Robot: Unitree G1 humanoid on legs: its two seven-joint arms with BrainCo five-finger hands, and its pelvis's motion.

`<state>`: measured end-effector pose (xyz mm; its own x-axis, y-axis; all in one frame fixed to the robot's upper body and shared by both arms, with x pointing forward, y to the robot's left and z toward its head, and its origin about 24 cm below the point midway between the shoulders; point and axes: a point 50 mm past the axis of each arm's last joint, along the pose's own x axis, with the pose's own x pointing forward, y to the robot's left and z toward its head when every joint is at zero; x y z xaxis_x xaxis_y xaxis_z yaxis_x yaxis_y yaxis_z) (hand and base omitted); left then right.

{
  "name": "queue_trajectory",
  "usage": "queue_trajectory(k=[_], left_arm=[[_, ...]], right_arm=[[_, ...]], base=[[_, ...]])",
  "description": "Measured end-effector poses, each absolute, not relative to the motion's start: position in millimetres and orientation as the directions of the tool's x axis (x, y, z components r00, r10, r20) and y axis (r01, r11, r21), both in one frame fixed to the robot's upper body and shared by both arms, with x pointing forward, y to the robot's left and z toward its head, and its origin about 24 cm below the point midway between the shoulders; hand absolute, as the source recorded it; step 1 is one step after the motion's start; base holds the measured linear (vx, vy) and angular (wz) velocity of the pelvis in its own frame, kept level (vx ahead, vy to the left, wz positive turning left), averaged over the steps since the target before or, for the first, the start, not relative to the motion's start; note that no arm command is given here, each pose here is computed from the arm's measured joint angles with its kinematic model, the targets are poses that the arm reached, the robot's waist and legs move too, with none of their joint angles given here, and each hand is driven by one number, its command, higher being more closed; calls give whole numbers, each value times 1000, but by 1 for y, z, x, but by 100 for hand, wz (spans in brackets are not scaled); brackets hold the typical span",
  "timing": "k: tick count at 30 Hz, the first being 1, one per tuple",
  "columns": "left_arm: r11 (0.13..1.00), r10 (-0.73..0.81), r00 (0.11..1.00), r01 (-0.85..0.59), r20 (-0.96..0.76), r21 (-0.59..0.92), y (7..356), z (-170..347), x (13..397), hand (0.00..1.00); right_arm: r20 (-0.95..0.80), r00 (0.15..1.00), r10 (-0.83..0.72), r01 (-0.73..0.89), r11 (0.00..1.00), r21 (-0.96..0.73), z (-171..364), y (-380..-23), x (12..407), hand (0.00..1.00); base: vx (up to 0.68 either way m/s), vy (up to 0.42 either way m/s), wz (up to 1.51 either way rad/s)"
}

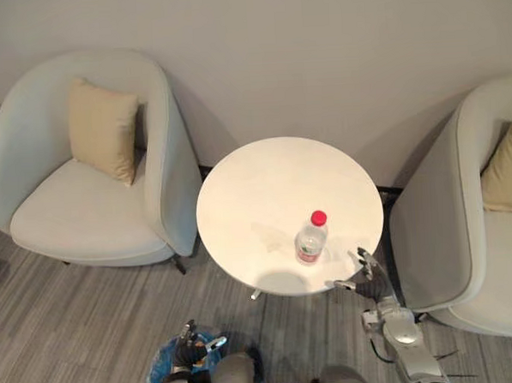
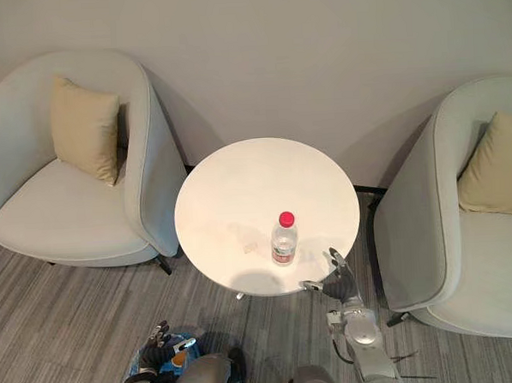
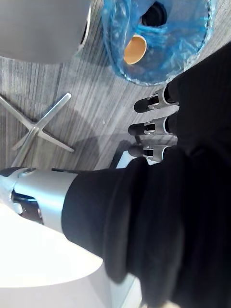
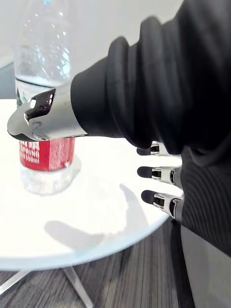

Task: Gather rubbish on tea table into small bin, then transfer packed bag to large trash can.

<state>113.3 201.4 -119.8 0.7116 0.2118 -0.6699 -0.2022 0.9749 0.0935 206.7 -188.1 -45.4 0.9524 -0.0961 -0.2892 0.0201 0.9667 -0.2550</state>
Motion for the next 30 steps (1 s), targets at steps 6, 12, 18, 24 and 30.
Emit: queue_trajectory(k=[6, 12, 18, 24, 30], left_arm=[[974, 214, 688, -202, -693, 101, 202, -125, 105, 0], [978, 199, 682, -187, -704, 96, 198, -127, 100, 0], [985, 170, 696, -150, -698, 91, 195, -126, 104, 0], [985, 170, 678, -139, -715, 103, 197, -130, 100, 0], [984, 176, 676, -142, -715, 109, 198, -130, 100, 0]], right_arm=[[-206, 978, -40, -31, 943, -331, -29, -190, 221, 0], [-218, 976, 9, -89, 929, -360, -30, -186, 221, 0], [-225, 974, 26, -107, 927, -359, -32, -181, 226, 0], [-229, 972, 52, -131, 929, -347, -34, -166, 245, 100], [-182, 983, 14, -72, 945, -318, -21, -165, 268, 100]], base=[[134, -73, 32], [60, -67, 18], [29, -28, 31], [-45, -2, 16], [-84, 4, 10]])
